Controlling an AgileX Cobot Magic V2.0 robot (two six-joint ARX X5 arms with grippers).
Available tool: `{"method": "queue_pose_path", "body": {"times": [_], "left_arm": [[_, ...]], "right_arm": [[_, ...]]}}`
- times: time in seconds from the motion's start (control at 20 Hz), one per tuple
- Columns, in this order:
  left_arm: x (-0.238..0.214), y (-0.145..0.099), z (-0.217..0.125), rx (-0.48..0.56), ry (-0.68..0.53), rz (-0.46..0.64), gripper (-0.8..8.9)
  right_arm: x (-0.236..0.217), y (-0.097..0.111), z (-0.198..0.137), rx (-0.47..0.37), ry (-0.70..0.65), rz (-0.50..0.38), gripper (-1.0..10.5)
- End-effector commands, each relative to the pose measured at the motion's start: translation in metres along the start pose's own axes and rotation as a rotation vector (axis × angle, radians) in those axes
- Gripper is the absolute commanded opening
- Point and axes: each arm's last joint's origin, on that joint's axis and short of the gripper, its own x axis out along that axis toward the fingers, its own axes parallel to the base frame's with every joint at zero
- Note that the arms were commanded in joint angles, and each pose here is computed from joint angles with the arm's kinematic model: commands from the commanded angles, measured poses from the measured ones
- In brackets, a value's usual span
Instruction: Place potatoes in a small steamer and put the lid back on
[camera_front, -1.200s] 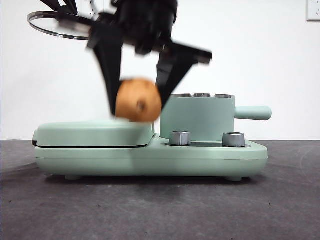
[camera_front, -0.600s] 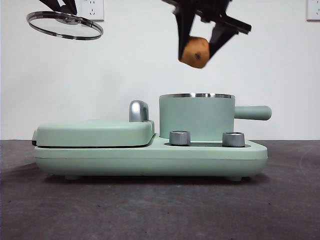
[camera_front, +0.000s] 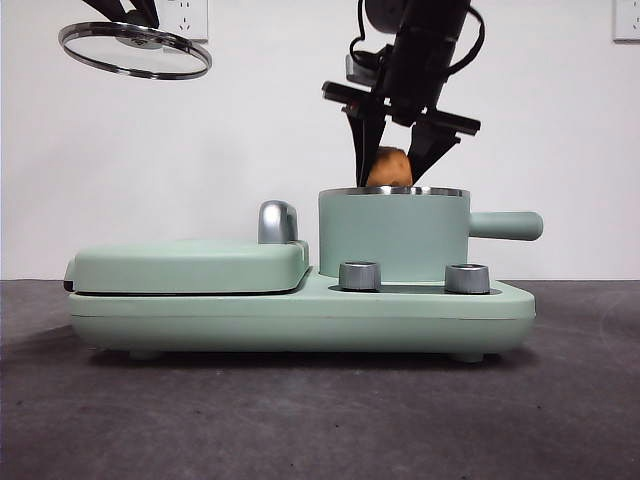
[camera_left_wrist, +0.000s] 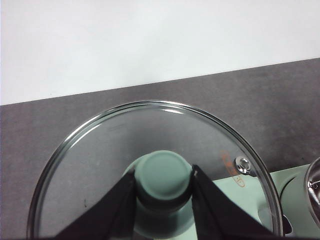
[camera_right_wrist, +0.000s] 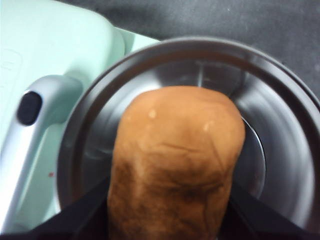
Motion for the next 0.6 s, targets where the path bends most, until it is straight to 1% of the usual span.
{"method": "queue_pose_path", "body": {"times": [0.05,0.15,0.4,0.6], "left_arm": [[-0.013,-0.001,0.014,0.012,-0.085,-0.005,0.14],[-0.013,-0.001,0.014,0.012,-0.085,-0.005,0.14],[-0.013,-0.001,0.014,0.012,-0.085,-0.005,0.14],[-0.013,-0.001,0.014,0.012,-0.084,-0.005,0.14]], "right_arm": [[0.01,0.002,0.004,-0.029,0.0,-0.002,1.5],[0.017,0.001,0.002,-0.041,0.03,-0.004,1.5],[0.033,-0.004,-0.002,-0.027,0.101,-0.022,1.5],[0.034,-0.005,-0.003,-0.026,0.118,-0.026,1.5]]}}
